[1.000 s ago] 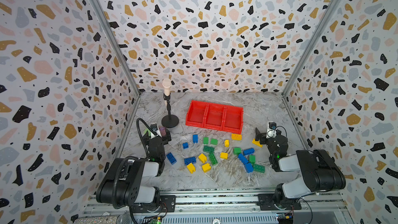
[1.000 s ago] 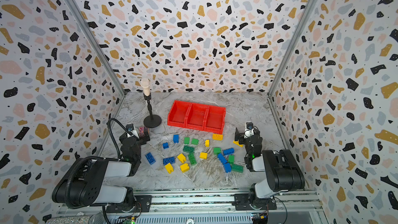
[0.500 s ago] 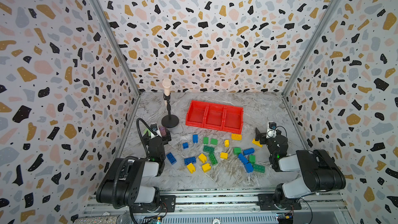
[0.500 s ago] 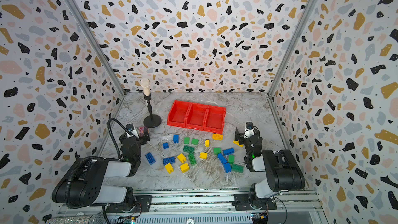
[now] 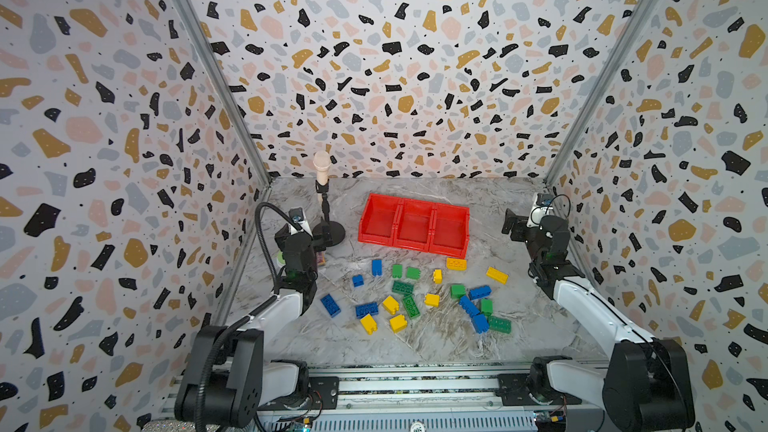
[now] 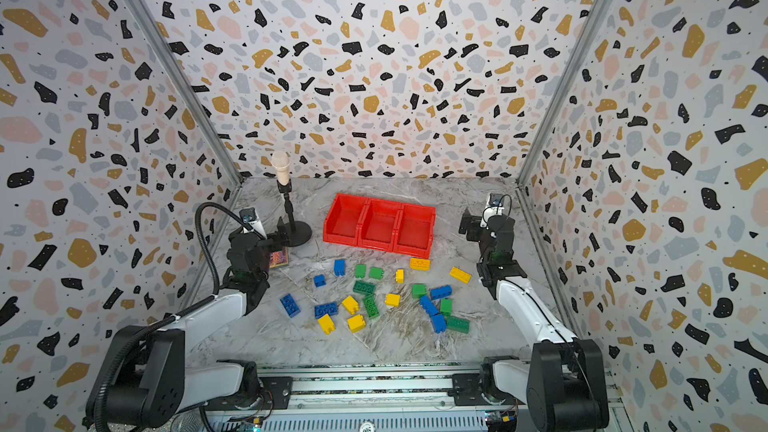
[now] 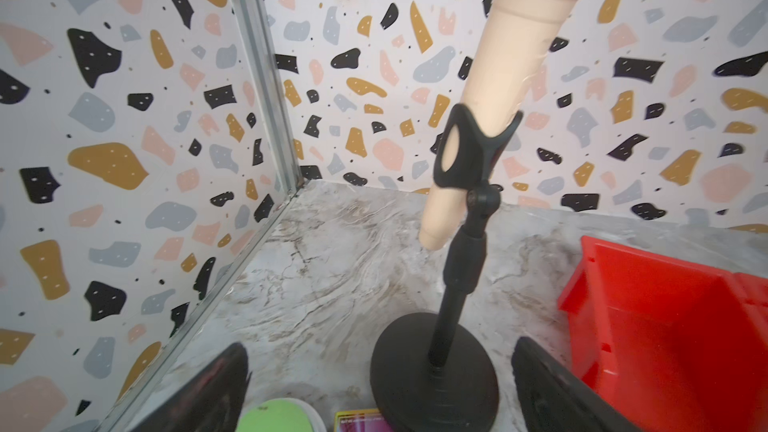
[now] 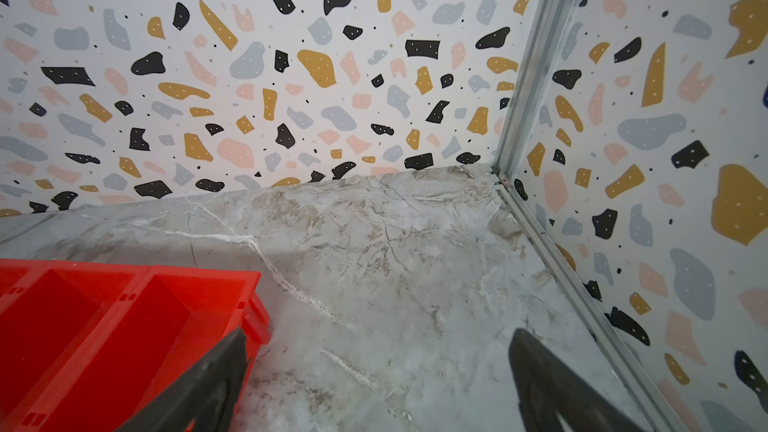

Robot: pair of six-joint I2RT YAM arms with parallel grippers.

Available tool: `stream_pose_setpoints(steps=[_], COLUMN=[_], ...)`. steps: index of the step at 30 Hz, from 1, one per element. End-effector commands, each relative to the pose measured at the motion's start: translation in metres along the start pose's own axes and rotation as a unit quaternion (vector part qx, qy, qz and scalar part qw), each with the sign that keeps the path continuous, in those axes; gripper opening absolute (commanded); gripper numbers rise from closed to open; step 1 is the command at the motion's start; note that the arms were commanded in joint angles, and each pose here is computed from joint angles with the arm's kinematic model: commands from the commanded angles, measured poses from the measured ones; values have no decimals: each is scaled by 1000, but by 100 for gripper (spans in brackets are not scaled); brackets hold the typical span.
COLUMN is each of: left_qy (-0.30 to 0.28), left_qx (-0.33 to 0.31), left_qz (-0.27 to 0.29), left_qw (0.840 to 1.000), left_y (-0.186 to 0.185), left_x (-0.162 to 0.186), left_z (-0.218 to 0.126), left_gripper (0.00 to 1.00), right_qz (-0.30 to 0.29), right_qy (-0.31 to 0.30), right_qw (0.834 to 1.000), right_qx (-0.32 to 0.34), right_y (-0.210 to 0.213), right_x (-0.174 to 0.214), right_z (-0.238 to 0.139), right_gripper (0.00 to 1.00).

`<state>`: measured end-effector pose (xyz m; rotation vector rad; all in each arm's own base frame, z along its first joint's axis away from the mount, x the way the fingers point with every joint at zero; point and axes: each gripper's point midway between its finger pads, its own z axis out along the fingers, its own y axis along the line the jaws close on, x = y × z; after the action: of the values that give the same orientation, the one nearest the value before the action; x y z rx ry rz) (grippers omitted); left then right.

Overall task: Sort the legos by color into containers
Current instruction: 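Move the right gripper over a yellow brick while the left arm reaches toward the bricks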

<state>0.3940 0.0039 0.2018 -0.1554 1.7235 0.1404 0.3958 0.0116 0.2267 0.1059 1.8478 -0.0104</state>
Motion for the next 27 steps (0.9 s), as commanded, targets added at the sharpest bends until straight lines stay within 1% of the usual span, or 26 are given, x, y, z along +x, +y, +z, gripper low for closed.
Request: stream_pose_setpoints(steps=[1,4,7,12,15,18,21,23,25,27], left_qy=[17,12,2,0,3,4,4,5,7,6], left_qx=[63,97,148,226,265,291,314,323,328,333], left_qz=[-15,5,6,2,7,11,15,18,20,20], left_qw=[998,995,989,974,964,957,949,946,944,943], left_y=[-32,-65,-107,-173,-206,-230,-248,-256,-262,-266], left_x=[-10,-20,-27,-31,-29,-28,-27,-26,-25,-24], left_z=[-6,-21,-43,-78,-96,-109,-121,-126,-129,-132], left_gripper=[100,100,100,100,100,100,100,100,100,100], right_qz=[15,25,33,39,38,37,47,64,94,119], right_qy=[122,156,195,270,310,340,369,387,403,404], right_qw=[992,986,978,962,950,940,928,920,910,907], right_qx=[35,50,59,33,22,15,-6,-3,17,22], right_y=[-12,-18,-21,-10,-6,-2,7,11,11,17], right_x=[56,70,87,117,135,151,165,174,181,184], right_z=[-17,-27,-35,-41,-43,-42,-38,-37,-36,-36], right_gripper=[100,97,95,91,87,86,83,83,86,88])
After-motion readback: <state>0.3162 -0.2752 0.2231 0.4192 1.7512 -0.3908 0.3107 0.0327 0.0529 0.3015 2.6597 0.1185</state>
